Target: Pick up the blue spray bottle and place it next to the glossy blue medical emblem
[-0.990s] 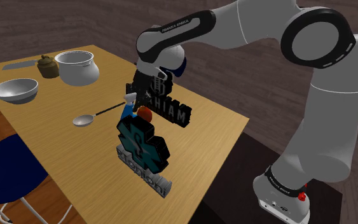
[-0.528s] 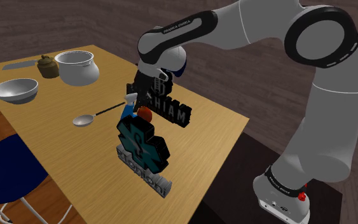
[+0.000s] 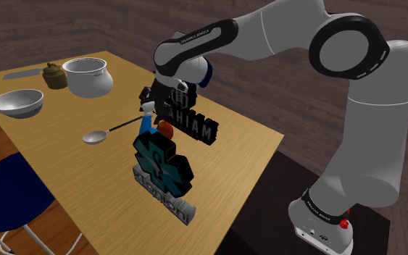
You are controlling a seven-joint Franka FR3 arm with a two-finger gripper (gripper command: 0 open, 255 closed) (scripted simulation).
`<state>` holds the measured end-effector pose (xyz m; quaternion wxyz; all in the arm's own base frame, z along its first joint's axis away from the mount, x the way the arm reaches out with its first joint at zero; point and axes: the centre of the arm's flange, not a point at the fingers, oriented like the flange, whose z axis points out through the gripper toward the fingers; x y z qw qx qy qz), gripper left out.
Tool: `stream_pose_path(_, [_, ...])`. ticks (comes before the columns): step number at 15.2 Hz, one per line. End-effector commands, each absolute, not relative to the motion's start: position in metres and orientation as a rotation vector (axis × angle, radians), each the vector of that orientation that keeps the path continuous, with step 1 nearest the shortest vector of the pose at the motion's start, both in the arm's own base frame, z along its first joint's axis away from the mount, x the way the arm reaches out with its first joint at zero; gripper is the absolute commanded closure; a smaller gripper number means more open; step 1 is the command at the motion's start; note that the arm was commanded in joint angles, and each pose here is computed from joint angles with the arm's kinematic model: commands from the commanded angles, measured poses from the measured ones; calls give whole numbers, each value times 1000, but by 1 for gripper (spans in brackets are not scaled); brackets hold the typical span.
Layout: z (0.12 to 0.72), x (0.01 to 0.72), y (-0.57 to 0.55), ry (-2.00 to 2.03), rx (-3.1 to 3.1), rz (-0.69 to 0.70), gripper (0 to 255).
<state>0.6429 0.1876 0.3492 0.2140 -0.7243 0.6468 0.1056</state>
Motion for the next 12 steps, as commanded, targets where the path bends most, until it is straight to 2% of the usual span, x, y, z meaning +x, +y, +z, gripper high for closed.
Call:
stream_pose_path(1, [323,612,194,1829,-2111,503,0])
stream_pose_path(4, [356,614,177,1829,-2111,503,0])
stream_pose_path(12, [356,614,177,1829,-2111,503,0])
